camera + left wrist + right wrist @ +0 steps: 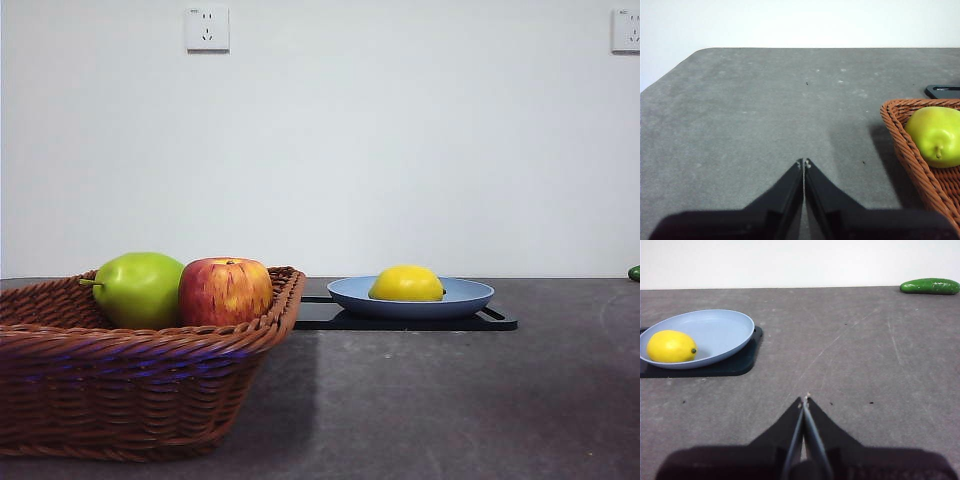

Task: Take the lemon from the basket,put the lemon in the plate,hand out the plate

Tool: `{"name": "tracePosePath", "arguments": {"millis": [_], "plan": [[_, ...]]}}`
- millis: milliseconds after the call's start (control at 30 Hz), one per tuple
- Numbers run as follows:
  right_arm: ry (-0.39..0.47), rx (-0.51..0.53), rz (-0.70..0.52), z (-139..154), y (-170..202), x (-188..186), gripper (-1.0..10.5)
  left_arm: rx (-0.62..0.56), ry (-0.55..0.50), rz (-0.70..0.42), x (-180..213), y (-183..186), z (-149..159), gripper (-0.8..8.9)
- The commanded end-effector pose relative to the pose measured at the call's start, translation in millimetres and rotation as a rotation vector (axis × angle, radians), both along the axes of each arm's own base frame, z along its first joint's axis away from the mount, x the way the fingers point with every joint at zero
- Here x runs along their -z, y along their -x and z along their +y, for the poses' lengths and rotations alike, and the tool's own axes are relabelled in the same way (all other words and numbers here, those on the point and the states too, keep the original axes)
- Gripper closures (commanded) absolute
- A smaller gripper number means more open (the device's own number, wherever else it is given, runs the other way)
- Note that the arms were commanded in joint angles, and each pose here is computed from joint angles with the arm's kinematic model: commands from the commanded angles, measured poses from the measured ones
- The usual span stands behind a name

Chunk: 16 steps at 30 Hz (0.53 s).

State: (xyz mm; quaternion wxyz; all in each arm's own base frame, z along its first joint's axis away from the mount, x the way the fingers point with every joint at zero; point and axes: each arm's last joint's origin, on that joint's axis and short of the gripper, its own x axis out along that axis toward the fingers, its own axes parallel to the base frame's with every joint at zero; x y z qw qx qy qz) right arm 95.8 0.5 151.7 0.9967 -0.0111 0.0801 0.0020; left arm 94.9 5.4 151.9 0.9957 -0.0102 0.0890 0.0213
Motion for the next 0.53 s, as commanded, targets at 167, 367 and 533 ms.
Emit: {"name": "tracePosePath", "arguments": {"millis": [167, 367, 533], "plan": [[-0.01, 0.004, 0.004, 0.0, -0.1, 1.8, 9.4, 0.001, 0.012, 0.006, 3.1, -0.4, 0.1, 8.04], [-0.01, 0.001, 0.004, 0.3, -0.1, 1.8, 9.4, 0.006, 0.012, 0.006, 3.1, -0.4, -0.4, 8.04], [-0.01, 0.002, 0.004, 0.2, -0.1, 1.8, 9.4, 0.012, 0.012, 0.006, 3.2, -0.4, -0.8, 8.04]]}}
